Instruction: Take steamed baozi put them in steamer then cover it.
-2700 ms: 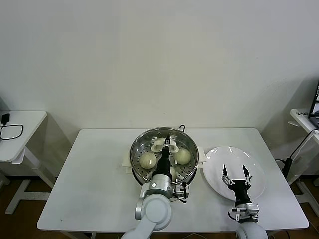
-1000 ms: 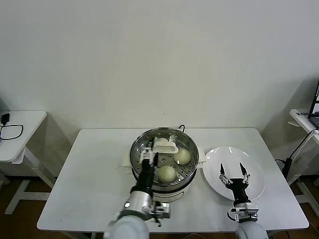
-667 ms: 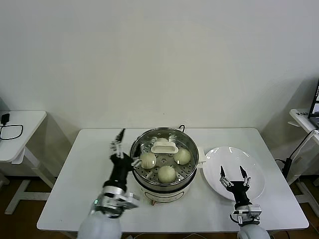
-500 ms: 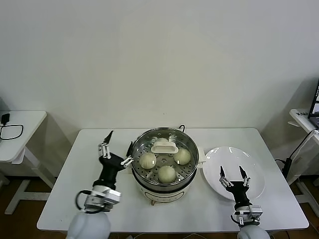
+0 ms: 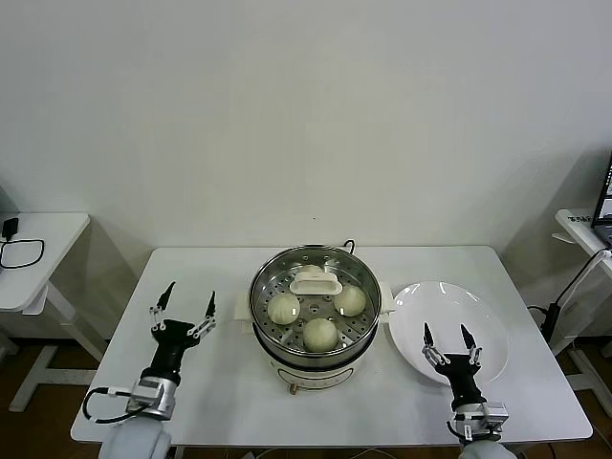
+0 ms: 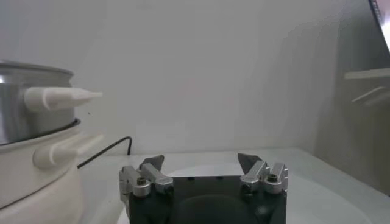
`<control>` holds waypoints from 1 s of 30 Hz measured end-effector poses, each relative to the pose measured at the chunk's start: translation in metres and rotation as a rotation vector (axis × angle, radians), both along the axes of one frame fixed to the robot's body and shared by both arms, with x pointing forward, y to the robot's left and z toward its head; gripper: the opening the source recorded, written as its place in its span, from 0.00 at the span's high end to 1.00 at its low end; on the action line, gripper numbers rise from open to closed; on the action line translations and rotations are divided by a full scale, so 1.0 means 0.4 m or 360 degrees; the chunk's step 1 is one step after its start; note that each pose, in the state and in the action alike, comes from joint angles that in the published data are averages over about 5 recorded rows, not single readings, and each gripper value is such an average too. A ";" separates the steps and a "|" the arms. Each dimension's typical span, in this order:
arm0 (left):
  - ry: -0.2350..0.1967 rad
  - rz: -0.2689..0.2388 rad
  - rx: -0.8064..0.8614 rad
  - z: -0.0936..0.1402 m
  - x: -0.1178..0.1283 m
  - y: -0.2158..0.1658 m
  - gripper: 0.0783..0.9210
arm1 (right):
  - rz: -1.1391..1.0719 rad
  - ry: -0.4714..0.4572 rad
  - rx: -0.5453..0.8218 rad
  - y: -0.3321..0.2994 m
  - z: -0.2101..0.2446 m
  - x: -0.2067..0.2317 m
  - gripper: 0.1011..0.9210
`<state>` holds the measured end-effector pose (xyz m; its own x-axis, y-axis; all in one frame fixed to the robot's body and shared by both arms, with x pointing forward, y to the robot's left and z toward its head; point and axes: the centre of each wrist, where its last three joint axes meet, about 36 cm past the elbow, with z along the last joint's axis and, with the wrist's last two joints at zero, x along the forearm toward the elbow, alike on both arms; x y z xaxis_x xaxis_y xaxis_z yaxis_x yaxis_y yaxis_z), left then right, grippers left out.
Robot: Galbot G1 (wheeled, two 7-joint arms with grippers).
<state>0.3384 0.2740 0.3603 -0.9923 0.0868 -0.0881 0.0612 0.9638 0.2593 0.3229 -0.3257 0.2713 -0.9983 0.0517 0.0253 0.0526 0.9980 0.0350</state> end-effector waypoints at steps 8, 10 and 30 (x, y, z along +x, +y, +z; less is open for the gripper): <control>-0.0008 0.0018 -0.0088 -0.050 -0.026 0.038 0.12 | -0.0009 0.0002 0.0012 0.001 -0.001 -0.008 0.12; -0.0007 0.0019 -0.0099 -0.057 -0.032 0.042 0.12 | -0.0013 0.0002 0.0014 0.000 -0.001 -0.011 0.12; -0.0024 -0.0016 -0.0156 -0.078 -0.076 0.034 0.12 | -0.0034 -0.0010 0.0021 -0.006 0.002 -0.036 0.12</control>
